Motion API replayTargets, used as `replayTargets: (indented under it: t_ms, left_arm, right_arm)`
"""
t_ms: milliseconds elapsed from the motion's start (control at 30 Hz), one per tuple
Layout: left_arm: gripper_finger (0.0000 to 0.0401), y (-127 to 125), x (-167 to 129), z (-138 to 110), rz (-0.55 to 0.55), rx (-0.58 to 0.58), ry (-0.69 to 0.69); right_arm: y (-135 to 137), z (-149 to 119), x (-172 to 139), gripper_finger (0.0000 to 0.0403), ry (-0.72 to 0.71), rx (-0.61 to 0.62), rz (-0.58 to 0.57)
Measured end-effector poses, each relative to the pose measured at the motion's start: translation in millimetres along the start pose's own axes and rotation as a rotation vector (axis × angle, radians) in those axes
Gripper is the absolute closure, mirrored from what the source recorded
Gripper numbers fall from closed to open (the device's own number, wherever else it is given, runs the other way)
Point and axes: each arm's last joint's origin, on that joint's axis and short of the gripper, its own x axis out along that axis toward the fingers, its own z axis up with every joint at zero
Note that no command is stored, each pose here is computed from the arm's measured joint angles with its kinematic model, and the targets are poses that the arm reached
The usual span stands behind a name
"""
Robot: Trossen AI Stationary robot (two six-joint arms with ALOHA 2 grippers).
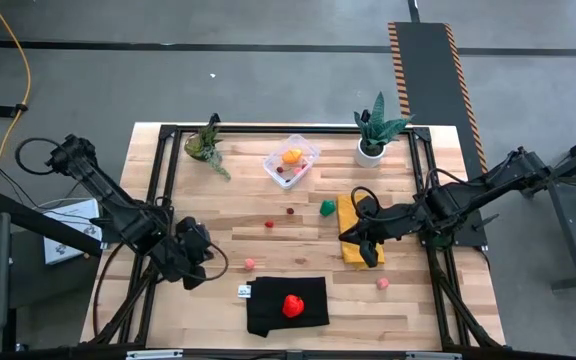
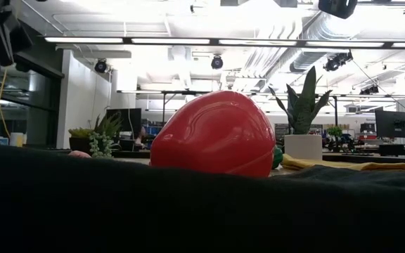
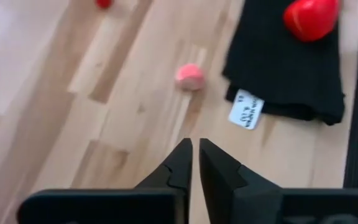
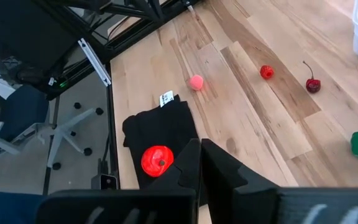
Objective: Pick and placing Produce into tupperware
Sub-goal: Put the left pink peach into the transparent bin
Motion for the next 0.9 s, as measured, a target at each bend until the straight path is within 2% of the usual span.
replayTargets:
  t_ms: [100,367,500,633,900]
  left_arm:
    - [0.035,-2,6,-1,-0.038,0.018,-0.027]
    - [0.0252,7,20,-13,0.005,0.034,-0.037]
    - [0.0216,10,30,-19,-0.018,0.018,-0.067]
    - [0.0198,11,37,-22,-0.039,0.031,-0.123]
    - [0.0194,15,55,-31,-0.047,0.06,-0.208]
  right_arm:
    - [0,0,0,0.0398,0.0,0.001,0.0]
    - [0,0,0,0.0397,-0.004,-0.001,-0.004]
    - [0,0,0,0.0397,-0.008,0.009,-0.008]
    - [-1,0,0,0.0397,-0.002,0.023,-0.014]
    - [-1,0,0,0.0397,-0.001,0.026,-0.015]
